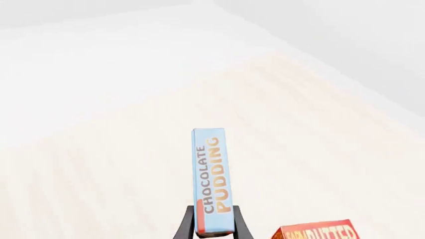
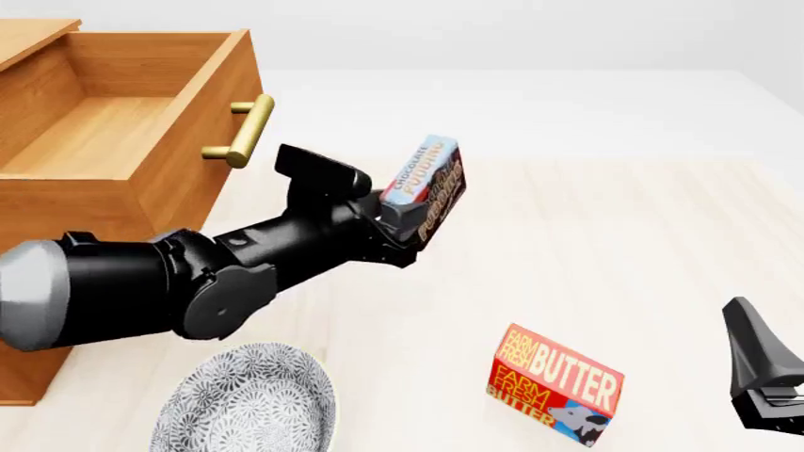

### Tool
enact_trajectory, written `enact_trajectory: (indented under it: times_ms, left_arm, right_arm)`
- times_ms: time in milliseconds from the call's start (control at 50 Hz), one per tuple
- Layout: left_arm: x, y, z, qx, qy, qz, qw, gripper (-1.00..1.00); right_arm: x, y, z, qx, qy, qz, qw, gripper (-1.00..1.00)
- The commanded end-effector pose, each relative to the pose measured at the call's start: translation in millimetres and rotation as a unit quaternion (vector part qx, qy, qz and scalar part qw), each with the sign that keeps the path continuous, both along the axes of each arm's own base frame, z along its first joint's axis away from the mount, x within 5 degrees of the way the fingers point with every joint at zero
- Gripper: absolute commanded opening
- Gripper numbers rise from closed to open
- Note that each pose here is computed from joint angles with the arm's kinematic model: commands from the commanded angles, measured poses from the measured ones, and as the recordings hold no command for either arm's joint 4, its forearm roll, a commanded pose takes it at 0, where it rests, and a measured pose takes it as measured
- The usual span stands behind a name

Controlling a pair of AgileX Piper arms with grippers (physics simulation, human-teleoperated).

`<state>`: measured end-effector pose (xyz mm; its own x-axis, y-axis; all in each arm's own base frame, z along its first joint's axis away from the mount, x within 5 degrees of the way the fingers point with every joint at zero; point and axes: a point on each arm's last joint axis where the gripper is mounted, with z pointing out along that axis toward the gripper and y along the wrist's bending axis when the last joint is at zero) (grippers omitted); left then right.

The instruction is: Put the chocolate pudding in the top drawer of the cabinet and close it.

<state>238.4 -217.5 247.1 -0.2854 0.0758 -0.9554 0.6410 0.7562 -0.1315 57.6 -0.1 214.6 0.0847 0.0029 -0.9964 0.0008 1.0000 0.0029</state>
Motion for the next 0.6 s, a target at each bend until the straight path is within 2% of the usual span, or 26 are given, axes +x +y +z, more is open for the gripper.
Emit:
enact_trajectory:
  times_ms: [20, 360, 420, 460, 600]
  left_arm:
    - [-15, 5, 23, -0.001, -0.021, -0.013, 0.9997, -1.0]
    - [-30, 17, 57, 0.004, -0.051, -0.022, 0.9984, -1.0]
    - [-34, 25, 66, 0.005, -0.059, -0.019, 0.9981, -1.0]
    - [-37, 29, 61, 0.007, -0.065, -0.018, 0.9977, -1.0]
    - [-44, 34, 68, 0.001, -0.074, -0.019, 0.9971, -1.0]
  right_arm:
    - [0, 0, 0, 0.0, 0.0, 0.0, 1.0, 1.0]
    - [0, 0, 0, 0.0, 0.0, 0.0, 1.0, 1.0]
    - [0, 0, 0, 0.0, 0.0, 0.0, 1.0, 1.0]
    - [0, 0, 0, 0.0, 0.0, 0.0, 1.0, 1.0]
    - [0, 0, 0, 0.0, 0.0, 0.0, 1.0, 1.0]
